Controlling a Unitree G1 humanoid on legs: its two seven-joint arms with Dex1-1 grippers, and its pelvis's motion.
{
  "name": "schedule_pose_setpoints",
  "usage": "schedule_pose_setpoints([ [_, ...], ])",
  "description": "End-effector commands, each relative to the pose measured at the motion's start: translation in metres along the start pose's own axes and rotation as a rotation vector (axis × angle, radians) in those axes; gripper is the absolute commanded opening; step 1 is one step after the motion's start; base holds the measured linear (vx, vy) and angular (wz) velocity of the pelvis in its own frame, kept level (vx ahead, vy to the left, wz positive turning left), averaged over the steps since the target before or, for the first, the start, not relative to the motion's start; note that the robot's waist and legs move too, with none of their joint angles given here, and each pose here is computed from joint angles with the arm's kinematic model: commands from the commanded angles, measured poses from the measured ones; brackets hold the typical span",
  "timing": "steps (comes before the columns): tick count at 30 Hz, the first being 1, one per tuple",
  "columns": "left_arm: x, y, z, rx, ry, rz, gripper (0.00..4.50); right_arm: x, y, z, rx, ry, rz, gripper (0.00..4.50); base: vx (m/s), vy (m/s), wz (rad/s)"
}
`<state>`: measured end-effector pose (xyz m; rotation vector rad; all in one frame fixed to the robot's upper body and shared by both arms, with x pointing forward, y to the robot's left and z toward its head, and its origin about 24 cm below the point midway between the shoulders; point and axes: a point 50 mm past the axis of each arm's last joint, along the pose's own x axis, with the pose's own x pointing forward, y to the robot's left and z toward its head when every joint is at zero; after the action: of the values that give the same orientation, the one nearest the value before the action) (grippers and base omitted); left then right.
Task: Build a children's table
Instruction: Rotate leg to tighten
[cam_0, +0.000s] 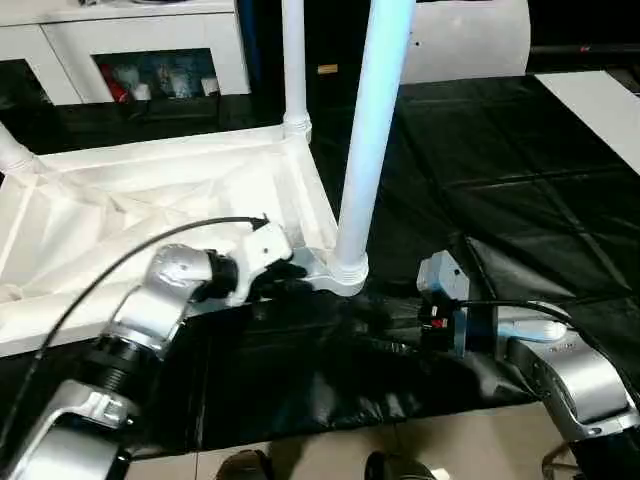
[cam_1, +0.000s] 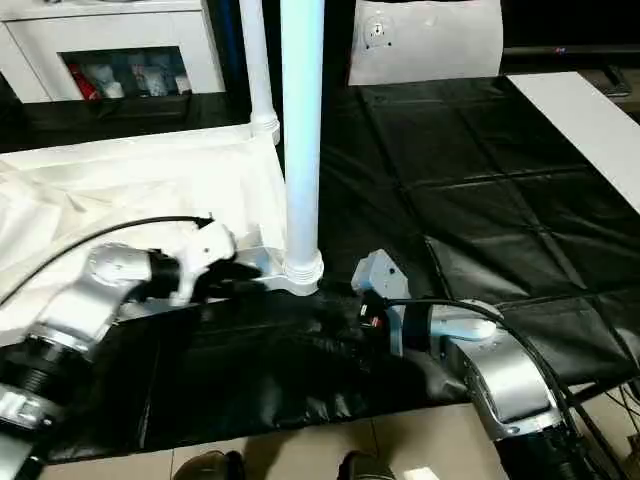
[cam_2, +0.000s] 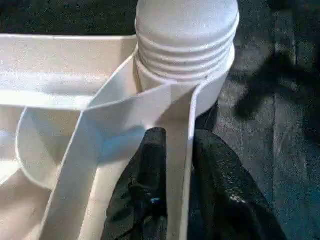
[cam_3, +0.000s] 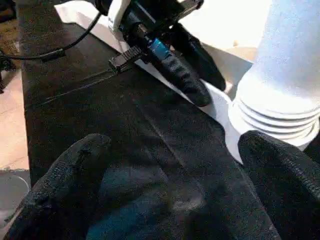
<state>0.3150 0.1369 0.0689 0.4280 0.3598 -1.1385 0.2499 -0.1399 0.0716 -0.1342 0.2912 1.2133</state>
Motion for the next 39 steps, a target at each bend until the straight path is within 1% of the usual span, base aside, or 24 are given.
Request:
schedule_pose_setpoints([
  [1,0.000,0.000,0.001,-0.005,-0.018,0.020,0.95,0.000,0.002,0.003,-0.018,-0.004,0.012,4.50,0.000,0.000,0.00],
  [3,0.002,-0.002,0.003,0.005,-0.036,0.018,0.95,0.000,0.003,0.002,-0.020,-0.001,0.011,4.50,0.000,0.000,0.00],
  [4,0.003,-0.002,0.002,0.013,-0.033,0.012,0.77,0.000,0.003,0.002,-0.022,0.000,0.011,4.50,0.000,0.000,0.00],
  [6,0.002,-0.003,-0.002,0.034,-0.001,0.002,0.55,-0.001,0.003,0.002,-0.021,0.001,0.007,4.50,0.000,0.000,0.00],
  [7,0.001,-0.003,-0.004,0.038,0.017,0.002,0.55,-0.001,0.003,0.001,-0.022,0.002,0.006,4.50,0.000,0.000,0.00],
  [8,0.000,-0.003,-0.006,0.048,0.032,0.000,0.46,-0.002,0.003,0.001,-0.022,0.002,0.005,4.50,0.000,0.000,0.00],
  [10,-0.003,-0.003,-0.010,0.065,0.070,-0.006,0.21,-0.002,0.002,0.001,-0.023,0.002,0.003,4.50,0.000,0.000,0.00],
  [12,-0.005,-0.002,-0.011,0.078,0.088,-0.004,0.16,-0.002,0.002,0.001,-0.025,0.002,0.003,4.50,0.000,0.000,0.00],
  [15,-0.006,-0.001,-0.009,0.067,0.067,0.006,0.06,-0.001,0.002,0.002,-0.022,-0.002,0.006,4.50,0.000,0.000,0.00],
  [19,-0.008,-0.004,-0.005,0.093,0.041,-0.030,0.06,-0.001,0.001,0.002,-0.028,-0.003,0.006,4.50,0.000,0.000,0.00],
  [23,-0.011,-0.009,-0.007,0.147,0.045,-0.095,0.06,-0.003,-0.005,0.005,-0.040,-0.007,-0.011,4.50,0.000,0.000,0.00],
  [26,-0.011,-0.019,-0.005,0.180,0.005,-0.203,0.06,-0.005,-0.012,0.009,-0.067,0.005,-0.017,4.50,0.000,0.000,0.00],
  [27,-0.010,-0.026,-0.003,0.200,-0.013,-0.274,0.06,-0.006,-0.016,0.011,-0.092,0.023,0.004,4.50,0.000,0.000,0.00],
  [29,-0.010,-0.028,-0.003,0.205,-0.017,-0.291,0.06,-0.006,-0.017,0.012,-0.099,0.028,0.012,4.50,0.000,0.000,0.00],
  [32,-0.009,-0.033,-0.002,0.238,-0.014,-0.364,0.06,-0.004,-0.019,0.017,-0.140,0.032,0.065,4.50,0.000,0.000,0.00],
  [35,-0.008,-0.034,-0.002,0.267,-0.003,-0.406,0.06,0.001,-0.020,0.017,-0.175,0.057,0.114,4.50,0.000,0.000,0.00],
  [37,-0.007,-0.034,-0.001,0.274,-0.004,-0.421,0.06,0.004,-0.019,0.016,-0.174,0.062,0.135,4.50,0.000,0.000,0.00],
  [38,-0.007,-0.034,0.000,0.279,-0.005,-0.426,0.02,0.004,-0.019,0.016,-0.174,0.065,0.147,4.31,0.000,0.000,0.00],
  [39,-0.007,-0.034,0.001,0.286,-0.005,-0.444,0.02,0.006,-0.019,0.015,-0.179,0.075,0.166,4.31,0.000,0.000,0.00],
])
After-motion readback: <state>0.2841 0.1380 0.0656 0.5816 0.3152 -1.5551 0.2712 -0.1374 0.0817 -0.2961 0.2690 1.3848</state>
